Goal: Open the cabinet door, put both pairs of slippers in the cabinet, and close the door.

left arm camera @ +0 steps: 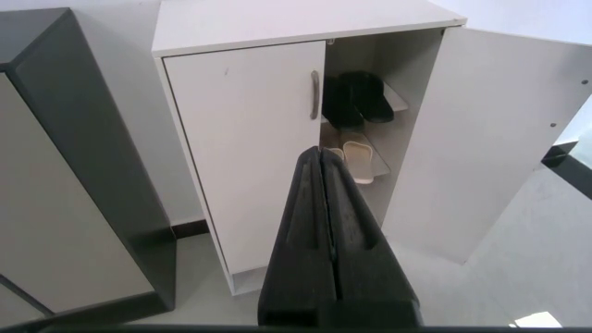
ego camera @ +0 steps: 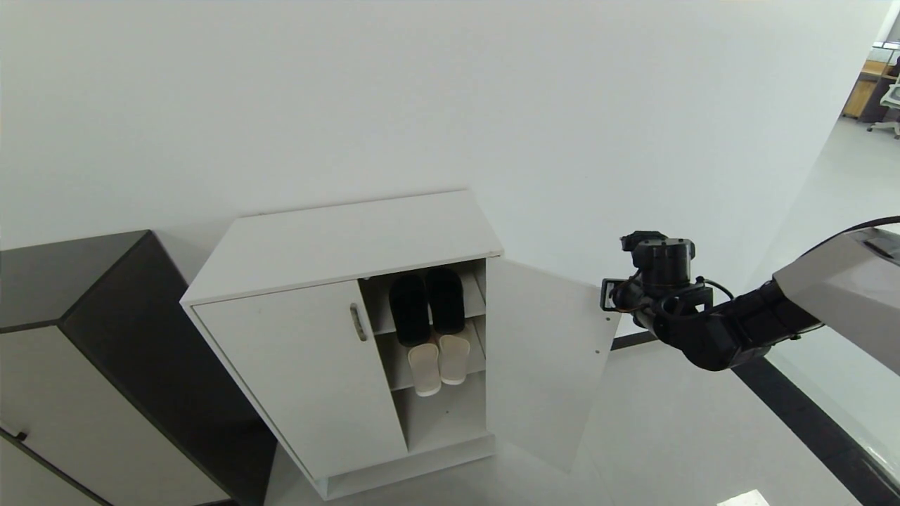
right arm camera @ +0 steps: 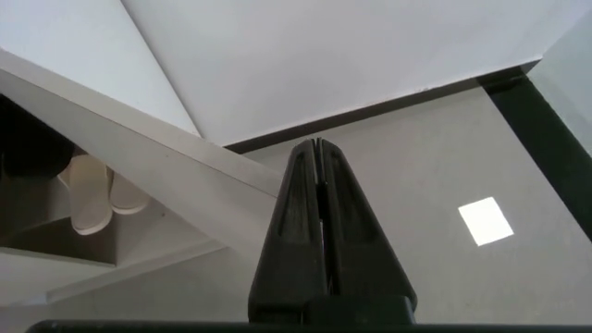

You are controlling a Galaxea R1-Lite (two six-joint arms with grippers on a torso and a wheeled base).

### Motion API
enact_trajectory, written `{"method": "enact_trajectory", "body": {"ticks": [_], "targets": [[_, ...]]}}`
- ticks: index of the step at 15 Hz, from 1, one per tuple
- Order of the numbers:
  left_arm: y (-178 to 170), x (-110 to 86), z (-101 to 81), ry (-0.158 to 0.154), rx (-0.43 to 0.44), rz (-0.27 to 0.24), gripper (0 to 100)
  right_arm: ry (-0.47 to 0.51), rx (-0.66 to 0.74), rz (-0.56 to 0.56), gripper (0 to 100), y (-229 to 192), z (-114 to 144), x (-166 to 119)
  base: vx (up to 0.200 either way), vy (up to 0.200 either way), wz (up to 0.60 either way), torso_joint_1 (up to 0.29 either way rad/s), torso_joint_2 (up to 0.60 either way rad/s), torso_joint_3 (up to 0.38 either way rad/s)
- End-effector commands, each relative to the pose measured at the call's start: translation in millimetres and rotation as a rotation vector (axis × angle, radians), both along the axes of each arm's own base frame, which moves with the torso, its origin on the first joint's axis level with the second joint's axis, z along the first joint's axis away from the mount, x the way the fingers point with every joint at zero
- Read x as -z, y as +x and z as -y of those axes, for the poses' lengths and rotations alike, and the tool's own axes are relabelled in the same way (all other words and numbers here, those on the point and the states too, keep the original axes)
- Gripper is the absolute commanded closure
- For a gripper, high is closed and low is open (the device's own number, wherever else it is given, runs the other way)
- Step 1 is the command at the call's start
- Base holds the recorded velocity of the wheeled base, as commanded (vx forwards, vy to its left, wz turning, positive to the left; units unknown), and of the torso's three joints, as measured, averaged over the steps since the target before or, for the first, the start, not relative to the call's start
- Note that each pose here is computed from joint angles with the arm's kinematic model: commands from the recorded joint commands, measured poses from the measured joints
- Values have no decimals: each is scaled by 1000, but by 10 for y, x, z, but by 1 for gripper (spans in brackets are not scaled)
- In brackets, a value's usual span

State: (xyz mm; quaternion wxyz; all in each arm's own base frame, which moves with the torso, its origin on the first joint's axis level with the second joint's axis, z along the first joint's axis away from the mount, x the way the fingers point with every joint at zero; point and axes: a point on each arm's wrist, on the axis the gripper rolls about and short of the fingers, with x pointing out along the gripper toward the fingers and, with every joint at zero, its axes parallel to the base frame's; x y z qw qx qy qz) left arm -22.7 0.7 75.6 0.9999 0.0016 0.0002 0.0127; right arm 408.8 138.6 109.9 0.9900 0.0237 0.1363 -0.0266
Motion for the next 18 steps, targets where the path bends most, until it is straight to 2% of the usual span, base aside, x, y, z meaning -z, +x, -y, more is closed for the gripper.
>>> {"method": "enact_trajectory", "body": {"ticks": [1, 6, 9, 18], "targets": [[0, 0, 0, 0, -1, 0, 100, -3, 1, -9, 100, 12, 0, 40, 0, 0, 0, 0, 0, 0], [0, 0, 0, 0, -1, 0, 100, -5, -2, -13, 100, 0, -9, 47, 0, 0, 0, 0, 0, 0], [0, 0, 0, 0, -1, 0, 100, -10, -27, -22, 100, -101, -103, 39, 0, 0, 0, 0, 0, 0], [0, -2, 0, 0, -1, 2, 100, -41, -214, -46, 100, -852, -736, -57, 0, 0, 0, 0, 0, 0]]}}
